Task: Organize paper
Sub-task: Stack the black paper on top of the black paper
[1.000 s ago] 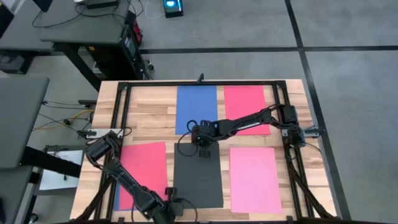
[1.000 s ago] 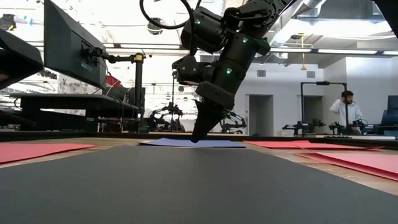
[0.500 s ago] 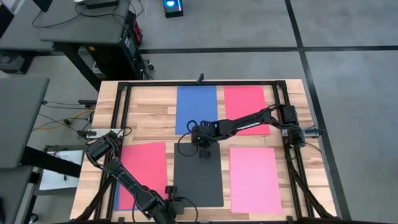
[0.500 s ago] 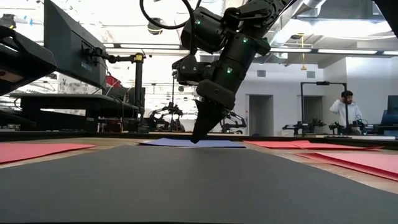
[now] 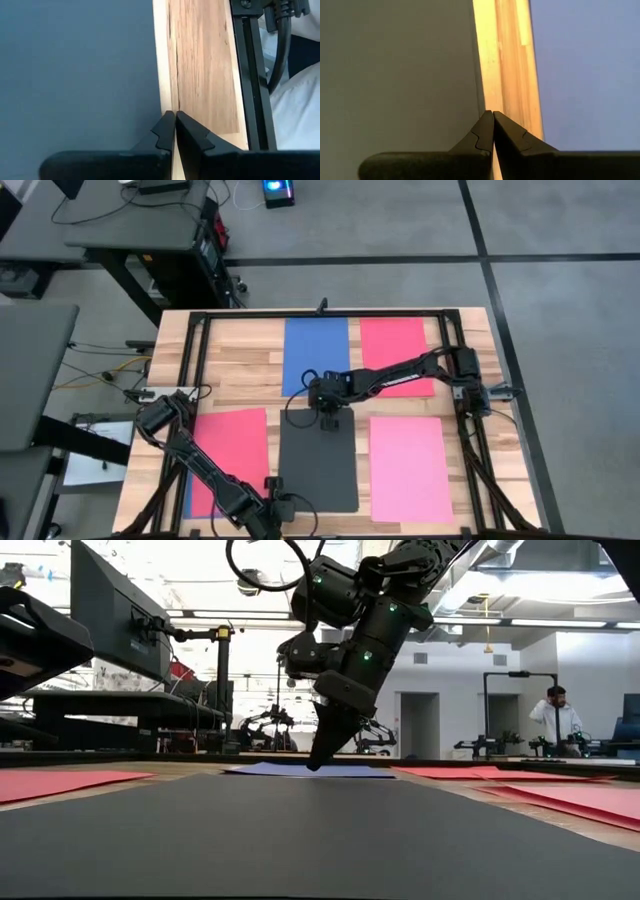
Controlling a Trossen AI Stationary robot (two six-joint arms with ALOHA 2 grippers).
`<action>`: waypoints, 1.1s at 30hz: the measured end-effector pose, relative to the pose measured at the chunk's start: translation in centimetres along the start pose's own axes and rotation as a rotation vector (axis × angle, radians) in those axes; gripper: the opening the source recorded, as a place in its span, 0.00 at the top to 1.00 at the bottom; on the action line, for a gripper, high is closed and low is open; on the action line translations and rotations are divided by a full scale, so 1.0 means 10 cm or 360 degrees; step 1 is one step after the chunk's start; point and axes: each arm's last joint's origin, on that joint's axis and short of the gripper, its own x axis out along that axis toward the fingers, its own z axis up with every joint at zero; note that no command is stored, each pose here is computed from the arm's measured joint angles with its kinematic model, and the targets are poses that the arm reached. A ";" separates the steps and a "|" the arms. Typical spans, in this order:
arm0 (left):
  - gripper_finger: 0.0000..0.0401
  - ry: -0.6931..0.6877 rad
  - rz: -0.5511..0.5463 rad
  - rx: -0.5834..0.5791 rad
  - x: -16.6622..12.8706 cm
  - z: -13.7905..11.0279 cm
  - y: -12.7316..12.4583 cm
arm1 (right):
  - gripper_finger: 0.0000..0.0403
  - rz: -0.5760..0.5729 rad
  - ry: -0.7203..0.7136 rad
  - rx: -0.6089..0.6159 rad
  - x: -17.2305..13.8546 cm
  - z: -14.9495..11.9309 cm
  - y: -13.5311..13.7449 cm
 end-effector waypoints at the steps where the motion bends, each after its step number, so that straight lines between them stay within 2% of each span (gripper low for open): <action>1: 1.00 -0.0004 -0.0010 0.0003 -0.04 0.01 -0.01 | 1.00 -0.0004 0.0000 0.0004 -0.02 0.00 -0.01; 7: 1.00 -0.0075 -0.0051 -0.0003 -0.37 0.09 -0.02 | 1.00 -0.0092 -0.0032 0.0014 -0.36 0.06 -0.06; 11: 1.00 -0.0146 -0.0022 -0.0007 -0.57 0.09 -0.03 | 1.00 -0.0075 -0.0030 0.0023 -0.69 0.05 0.04; 15: 1.00 -0.0263 0.0019 -0.0015 -0.76 0.11 -0.05 | 1.00 -0.0060 -0.0036 -0.0029 -1.03 0.01 0.29; 19: 1.00 -0.0139 0.0216 -0.0035 -0.74 0.01 0.06 | 1.00 -0.0075 -0.0031 -0.0112 -1.24 -0.14 0.71; 23: 1.00 0.0024 0.0397 -0.0096 -0.60 -0.03 0.22 | 1.00 -0.0021 0.0005 -0.0179 -1.23 -0.44 1.16; 26: 1.00 0.0091 0.0435 -0.0095 -0.50 -0.01 0.30 | 1.00 -0.0003 -0.0013 -0.0145 -1.14 -0.67 1.39; 29: 1.00 0.0131 0.0449 -0.0103 -0.46 0.04 0.40 | 1.00 0.0025 -0.0030 -0.0079 -1.05 -0.85 1.50; 33: 1.00 0.0193 0.0440 -0.0148 -0.44 0.08 0.49 | 1.00 0.0033 -0.0044 0.0040 -0.95 -0.96 1.49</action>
